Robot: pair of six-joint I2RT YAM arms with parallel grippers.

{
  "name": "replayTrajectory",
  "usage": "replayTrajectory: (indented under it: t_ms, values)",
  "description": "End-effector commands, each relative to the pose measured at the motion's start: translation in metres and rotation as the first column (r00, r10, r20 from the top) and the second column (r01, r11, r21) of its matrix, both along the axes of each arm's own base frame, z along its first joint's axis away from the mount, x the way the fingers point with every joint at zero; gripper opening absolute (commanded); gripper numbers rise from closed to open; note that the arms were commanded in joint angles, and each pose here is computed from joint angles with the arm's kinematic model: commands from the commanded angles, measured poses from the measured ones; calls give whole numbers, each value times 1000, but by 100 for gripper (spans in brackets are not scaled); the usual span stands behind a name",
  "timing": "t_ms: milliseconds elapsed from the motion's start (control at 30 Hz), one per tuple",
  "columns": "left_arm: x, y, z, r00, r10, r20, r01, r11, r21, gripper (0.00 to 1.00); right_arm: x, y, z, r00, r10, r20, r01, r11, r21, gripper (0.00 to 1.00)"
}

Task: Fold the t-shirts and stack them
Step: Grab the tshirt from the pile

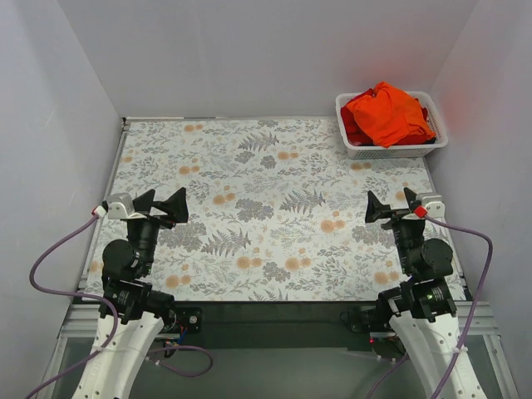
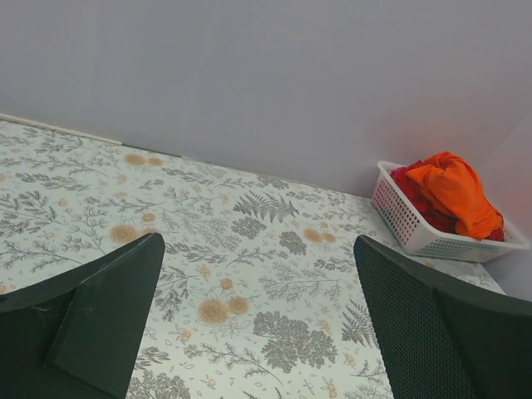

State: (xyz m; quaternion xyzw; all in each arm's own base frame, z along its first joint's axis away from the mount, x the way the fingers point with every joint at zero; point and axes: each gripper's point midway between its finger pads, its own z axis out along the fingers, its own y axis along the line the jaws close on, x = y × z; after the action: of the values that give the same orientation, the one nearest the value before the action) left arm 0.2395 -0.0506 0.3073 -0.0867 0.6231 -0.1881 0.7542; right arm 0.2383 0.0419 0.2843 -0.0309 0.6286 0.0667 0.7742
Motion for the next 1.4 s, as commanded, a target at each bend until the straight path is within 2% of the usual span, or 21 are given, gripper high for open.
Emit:
replayTrajectory:
  t_ms: [0, 133, 300, 433, 467, 500, 567, 600, 767, 833, 867, 1033, 1267, 1367]
  values:
    - [-1, 6, -5, 999, 35, 0, -35, 999, -9, 98, 0, 2, 20, 1000, 9, 18, -9, 999, 35, 98]
    - [-3, 17, -8, 995, 100, -2, -100, 991, -87, 98, 15, 6, 27, 1000, 7, -28, -2, 988, 157, 98]
    - [-10, 24, -8, 991, 131, -1, -130, 983, -130, 98, 67, 31, 21, 979, 63, -192, -42, 993, 108, 98]
    - [-14, 23, -7, 993, 117, 10, -115, 984, -135, 98, 113, 34, 20, 958, 9, -285, 17, 996, 89, 98]
    - [-14, 23, -6, 993, 118, 12, -116, 984, -136, 98, 131, 37, 5, 940, -9, -342, 34, 997, 67, 98]
    - [-14, 23, -7, 993, 119, 12, -116, 984, -135, 98, 142, 36, 26, 949, -25, -313, 43, 998, 50, 98]
    - [-15, 23, -6, 993, 118, 15, -115, 984, -134, 98, 169, 27, 11, 922, -115, -369, 124, 992, -2, 98]
    - [-16, 23, -6, 993, 116, 16, -113, 984, -136, 98, 180, 20, 31, 928, -160, -338, 164, 986, -14, 98]
    - [-17, 21, -7, 994, 105, 21, -102, 988, -118, 98, 243, -4, 10, 888, -231, -399, 227, 972, -56, 98]
    - [-17, 20, -9, 995, 101, 17, -99, 990, -105, 98, 263, -10, 20, 896, -224, -385, 224, 974, -44, 96]
    - [-16, 20, -9, 994, 104, 17, -102, 990, -93, 98, 277, -19, 3, 879, -236, -414, 235, 971, -54, 95]
    - [-13, 21, -16, 993, 119, 3, -119, 992, -44, 98, 327, -34, -15, 881, -171, -441, 178, 984, -27, 92]
    - [-9, 17, -21, 994, 104, -14, -104, 994, -27, 98, 367, -27, -49, 876, -85, -475, 71, 996, -48, 90]
    - [-8, 15, -22, 995, 96, -18, -96, 995, -20, 97, 375, -24, -63, 867, -69, -494, 53, 998, -47, 80]
